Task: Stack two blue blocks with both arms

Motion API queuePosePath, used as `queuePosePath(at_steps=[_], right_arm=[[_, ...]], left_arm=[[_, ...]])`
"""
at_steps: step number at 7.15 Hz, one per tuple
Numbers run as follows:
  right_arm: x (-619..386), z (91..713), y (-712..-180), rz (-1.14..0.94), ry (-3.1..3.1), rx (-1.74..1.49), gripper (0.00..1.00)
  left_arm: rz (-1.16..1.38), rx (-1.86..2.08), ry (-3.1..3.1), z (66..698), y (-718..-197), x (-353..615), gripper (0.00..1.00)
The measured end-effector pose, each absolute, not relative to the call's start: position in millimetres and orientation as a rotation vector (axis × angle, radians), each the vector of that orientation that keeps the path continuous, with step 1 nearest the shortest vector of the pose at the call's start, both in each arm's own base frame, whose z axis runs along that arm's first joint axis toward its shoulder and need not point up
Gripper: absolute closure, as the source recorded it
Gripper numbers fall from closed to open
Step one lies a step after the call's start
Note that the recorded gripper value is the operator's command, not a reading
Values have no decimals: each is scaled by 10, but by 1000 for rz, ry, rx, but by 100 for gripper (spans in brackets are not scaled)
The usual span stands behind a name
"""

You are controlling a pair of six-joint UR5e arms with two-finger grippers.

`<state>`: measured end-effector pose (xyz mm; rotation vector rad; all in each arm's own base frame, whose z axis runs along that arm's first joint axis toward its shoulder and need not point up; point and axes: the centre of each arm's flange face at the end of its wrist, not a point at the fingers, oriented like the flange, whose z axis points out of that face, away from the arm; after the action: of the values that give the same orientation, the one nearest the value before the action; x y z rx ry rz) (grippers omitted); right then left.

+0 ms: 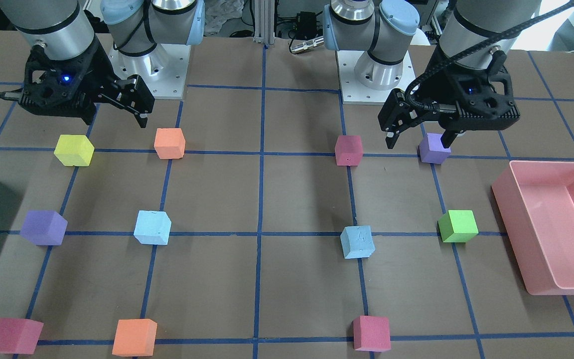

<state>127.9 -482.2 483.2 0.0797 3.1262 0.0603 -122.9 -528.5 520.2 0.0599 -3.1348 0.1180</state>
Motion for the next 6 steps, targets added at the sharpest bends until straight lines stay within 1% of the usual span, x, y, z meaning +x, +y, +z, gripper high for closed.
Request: queuePosePath(at_steps=[6], right_arm=[[1260,4768,-4851,77,3133,79,0]], left_arm=[[115,58,-3133,5192,-5282,-1235,0]])
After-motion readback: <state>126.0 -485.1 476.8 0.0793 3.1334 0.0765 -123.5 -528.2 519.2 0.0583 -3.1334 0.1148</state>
